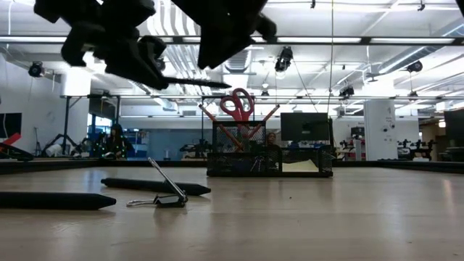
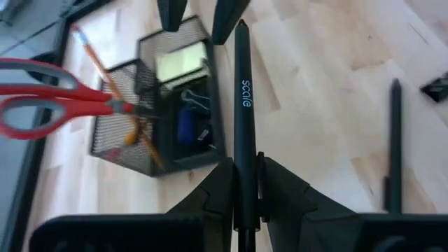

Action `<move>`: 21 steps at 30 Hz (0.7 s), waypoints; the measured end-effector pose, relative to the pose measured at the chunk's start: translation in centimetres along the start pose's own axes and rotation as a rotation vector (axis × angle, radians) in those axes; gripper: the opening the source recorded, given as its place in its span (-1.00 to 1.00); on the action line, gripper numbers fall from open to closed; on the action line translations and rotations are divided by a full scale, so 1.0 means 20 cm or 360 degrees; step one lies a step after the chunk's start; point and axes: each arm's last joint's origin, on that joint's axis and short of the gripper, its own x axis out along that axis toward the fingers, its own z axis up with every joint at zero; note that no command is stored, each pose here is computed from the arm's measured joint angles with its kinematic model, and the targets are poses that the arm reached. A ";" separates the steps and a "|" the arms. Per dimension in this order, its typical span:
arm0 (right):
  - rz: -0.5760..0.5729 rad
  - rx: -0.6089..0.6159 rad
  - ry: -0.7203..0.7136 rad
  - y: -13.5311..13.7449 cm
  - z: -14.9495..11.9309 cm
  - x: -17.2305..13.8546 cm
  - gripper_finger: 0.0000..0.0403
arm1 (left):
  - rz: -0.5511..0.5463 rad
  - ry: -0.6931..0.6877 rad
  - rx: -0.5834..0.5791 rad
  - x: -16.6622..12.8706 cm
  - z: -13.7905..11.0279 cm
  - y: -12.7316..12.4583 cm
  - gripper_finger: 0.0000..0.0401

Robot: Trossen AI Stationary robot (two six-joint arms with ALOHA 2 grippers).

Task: Pick and place office supplies into organizer
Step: Put the bottom right black pen into the desk organizer

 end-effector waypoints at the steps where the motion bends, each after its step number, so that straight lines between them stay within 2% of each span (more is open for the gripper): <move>1: -0.0037 0.0017 0.0001 -0.01 0.00 -0.01 -0.41 | 0.0016 0.0012 -0.0004 0.00 0.00 0.01 -0.82; 5: -0.0226 0.0051 0.0041 -0.06 -0.02 -0.03 -0.22 | 0.0147 0.0111 0.0034 -0.02 0.01 0.06 -0.82; 10: -0.0572 0.0161 -0.0042 -0.15 -0.04 -0.11 -0.07 | 0.0377 0.0229 0.0264 -0.05 0.08 0.15 -0.82; 14: -0.0666 0.0257 -0.0036 -0.20 -0.04 -0.17 -0.05 | 0.0456 0.0393 0.0606 -0.04 0.15 0.22 -0.82; 18: -0.0689 0.0244 -0.0019 -0.22 -0.03 -0.18 -0.08 | 0.0505 0.0666 0.1035 0.05 0.20 0.26 -0.82; 21: -0.0674 0.0240 -0.0002 -0.22 -0.04 -0.19 -0.11 | 0.0504 0.0830 0.1239 0.11 0.25 0.30 -0.82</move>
